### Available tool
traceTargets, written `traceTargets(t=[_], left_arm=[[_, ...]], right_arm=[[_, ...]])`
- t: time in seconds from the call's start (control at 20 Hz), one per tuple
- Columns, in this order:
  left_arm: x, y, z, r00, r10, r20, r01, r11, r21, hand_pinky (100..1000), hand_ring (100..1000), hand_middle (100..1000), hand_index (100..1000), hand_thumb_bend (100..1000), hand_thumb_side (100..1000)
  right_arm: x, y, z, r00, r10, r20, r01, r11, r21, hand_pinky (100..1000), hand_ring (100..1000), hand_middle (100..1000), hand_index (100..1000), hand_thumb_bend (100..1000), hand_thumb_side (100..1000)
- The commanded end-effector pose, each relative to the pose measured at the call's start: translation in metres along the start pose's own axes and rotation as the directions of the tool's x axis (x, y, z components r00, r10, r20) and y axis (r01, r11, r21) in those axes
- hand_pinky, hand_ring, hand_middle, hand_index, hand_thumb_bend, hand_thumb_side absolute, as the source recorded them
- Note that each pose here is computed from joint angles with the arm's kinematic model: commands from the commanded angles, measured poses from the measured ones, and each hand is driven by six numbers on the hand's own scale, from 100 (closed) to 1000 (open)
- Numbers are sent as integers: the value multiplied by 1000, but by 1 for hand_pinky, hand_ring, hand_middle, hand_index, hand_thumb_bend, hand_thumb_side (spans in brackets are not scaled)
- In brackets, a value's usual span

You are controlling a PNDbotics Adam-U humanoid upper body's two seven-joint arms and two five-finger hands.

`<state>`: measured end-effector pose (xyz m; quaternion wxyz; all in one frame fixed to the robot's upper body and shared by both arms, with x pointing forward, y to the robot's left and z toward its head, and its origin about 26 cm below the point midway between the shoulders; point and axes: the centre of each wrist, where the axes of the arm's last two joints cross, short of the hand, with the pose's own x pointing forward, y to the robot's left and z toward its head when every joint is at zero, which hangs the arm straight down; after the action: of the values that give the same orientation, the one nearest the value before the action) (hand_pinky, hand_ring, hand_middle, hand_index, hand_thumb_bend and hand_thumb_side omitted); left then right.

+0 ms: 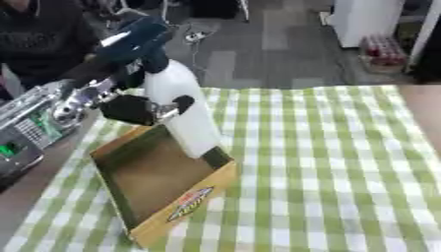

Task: Pick up objects on the table and place them in the box.

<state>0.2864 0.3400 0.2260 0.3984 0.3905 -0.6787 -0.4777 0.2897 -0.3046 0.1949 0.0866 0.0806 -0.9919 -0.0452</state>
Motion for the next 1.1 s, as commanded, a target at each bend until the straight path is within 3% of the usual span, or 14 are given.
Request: traceTargets(t=[0.05,0.65,0.7,0.75,0.8,0.85,0.9,0.95,1.0,1.05,1.1], left_arm=[[-7,10,2,998,-52,-24,52,999,7,100,100,100,225,100,739],[-25,-11,16,992,-90,-85,82,992,-100,100,100,100,264,100,783],[-26,-12,17,992,-95,-83,86,990,-109,100,174,334,461,214,853],[-28,-14,17,992,-103,-78,93,988,-122,100,174,334,461,214,853],[-29,-16,19,991,-114,-70,102,983,-155,348,545,625,700,529,926],[-31,-18,19,990,-128,-61,114,975,-191,440,615,685,736,593,946],[-31,-18,19,989,-138,-51,124,969,-213,662,738,768,788,761,979],[-32,-18,19,988,-146,-40,134,966,-223,662,738,768,788,761,979],[-33,-17,18,988,-155,-30,144,963,-228,1000,849,846,830,1000,1000],[-33,-16,18,986,-165,-22,156,961,-229,868,797,804,802,894,988],[-34,-15,17,985,-172,-17,164,960,-227,1000,903,893,869,1000,999]], right_arm=[[4,-3,-7,1000,13,20,-14,1000,20,617,729,752,847,364,1000],[5,-4,-5,999,28,18,-29,999,15,616,728,752,848,363,1000],[5,-4,-5,999,29,18,-29,999,15,616,729,752,848,363,1000],[5,-4,-5,999,29,18,-29,999,15,616,729,752,848,363,1000],[5,-4,-5,999,29,19,-29,999,15,616,729,752,848,363,1000],[5,-4,-5,999,28,18,-29,999,15,616,729,752,848,363,1000],[5,-4,-5,999,28,18,-28,999,15,616,729,752,848,363,1000],[5,-4,-5,999,28,19,-28,999,15,616,729,752,848,363,1000],[5,-4,-5,999,28,19,-28,1000,14,616,729,752,848,363,1000],[5,-4,-5,999,28,18,-28,1000,14,616,729,752,848,363,1000],[5,-3,-5,999,28,18,-28,1000,14,616,729,752,848,362,1000]])
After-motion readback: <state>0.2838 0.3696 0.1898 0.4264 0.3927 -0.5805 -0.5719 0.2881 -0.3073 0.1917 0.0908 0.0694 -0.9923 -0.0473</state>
